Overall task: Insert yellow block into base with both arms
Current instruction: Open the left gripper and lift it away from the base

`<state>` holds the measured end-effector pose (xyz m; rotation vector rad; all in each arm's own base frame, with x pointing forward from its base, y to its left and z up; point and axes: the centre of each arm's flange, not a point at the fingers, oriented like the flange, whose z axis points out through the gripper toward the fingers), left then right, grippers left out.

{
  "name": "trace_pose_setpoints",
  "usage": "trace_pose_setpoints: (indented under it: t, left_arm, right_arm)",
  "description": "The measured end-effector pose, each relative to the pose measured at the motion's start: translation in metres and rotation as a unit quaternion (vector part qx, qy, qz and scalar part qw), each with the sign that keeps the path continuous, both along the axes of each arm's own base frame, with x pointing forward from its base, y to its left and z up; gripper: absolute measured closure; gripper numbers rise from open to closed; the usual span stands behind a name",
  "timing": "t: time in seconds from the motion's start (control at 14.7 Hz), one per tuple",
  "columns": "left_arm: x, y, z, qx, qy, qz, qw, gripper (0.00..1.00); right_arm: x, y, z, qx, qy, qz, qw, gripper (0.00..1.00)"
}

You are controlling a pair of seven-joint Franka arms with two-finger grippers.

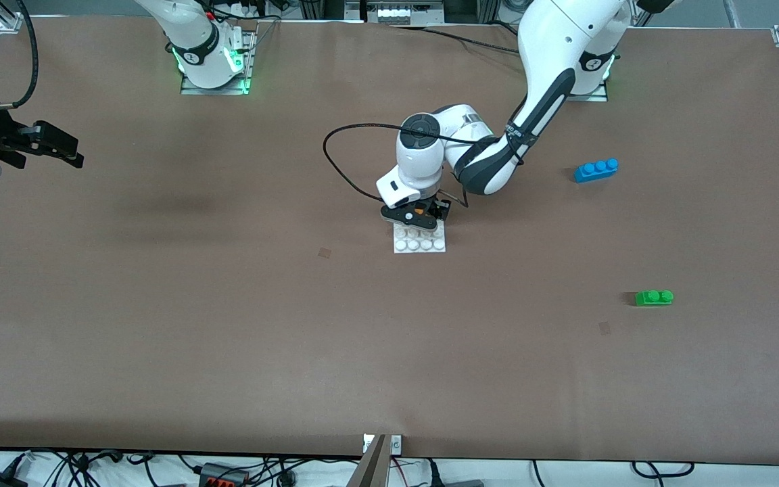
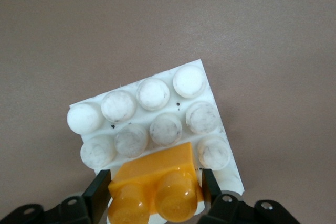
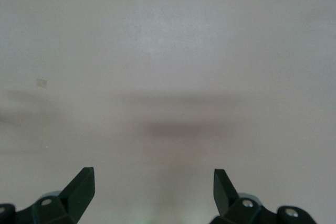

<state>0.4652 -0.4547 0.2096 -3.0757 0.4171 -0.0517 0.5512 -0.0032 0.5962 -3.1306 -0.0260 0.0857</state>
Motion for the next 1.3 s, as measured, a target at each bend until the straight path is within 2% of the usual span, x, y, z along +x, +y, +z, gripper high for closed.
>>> trace_pose_setpoints:
  t: [0.14,0.2,0.41,0.55,0.68,0.82,1.02,1.23,1.3]
  left_arm:
    - [0.016,0.007,0.012,0.014,0.004,0.016,1.000,0.03]
    - [0.030,0.010,0.029,0.018,0.007,0.028,0.999,0.00]
    - [0.078,0.036,0.087,0.008,0.001,0.066,0.998,0.00]
    - [0.111,0.074,0.116,-0.024,0.011,0.093,0.995,0.00]
    - [0.144,0.132,0.144,-0.054,0.017,0.119,0.991,0.00]
    - [0.171,0.202,0.169,-0.052,0.010,0.150,0.987,0.00]
    - [0.187,0.282,0.209,-0.030,-0.012,0.203,0.979,0.00]
    - [0.185,0.356,0.258,-0.014,-0.025,0.249,0.968,0.00]
    - [0.183,0.381,0.274,-0.021,-0.024,0.253,0.967,0.00]
  right_arm:
    - [0.000,0.000,0.000,0.000,0.000,0.000,1.000,0.00]
    - [0.000,0.000,0.000,0.000,0.000,0.000,1.000,0.00]
    - [0.000,0.000,0.000,0.000,0.000,0.000,1.000,0.00]
    - [0.000,0.000,0.000,0.000,0.000,0.000,1.000,0.00]
    - [0.000,0.000,0.000,0.000,0.000,0.000,1.000,0.00]
    - [0.000,0.000,0.000,0.000,0.000,0.000,1.000,0.00]
    - [0.000,0.000,0.000,0.000,0.001,0.000,1.000,0.00]
    - [0.000,0.000,0.000,0.000,0.001,0.000,1.000,0.00]
    - [0.000,0.000,0.000,0.000,0.001,0.000,1.000,0.00]
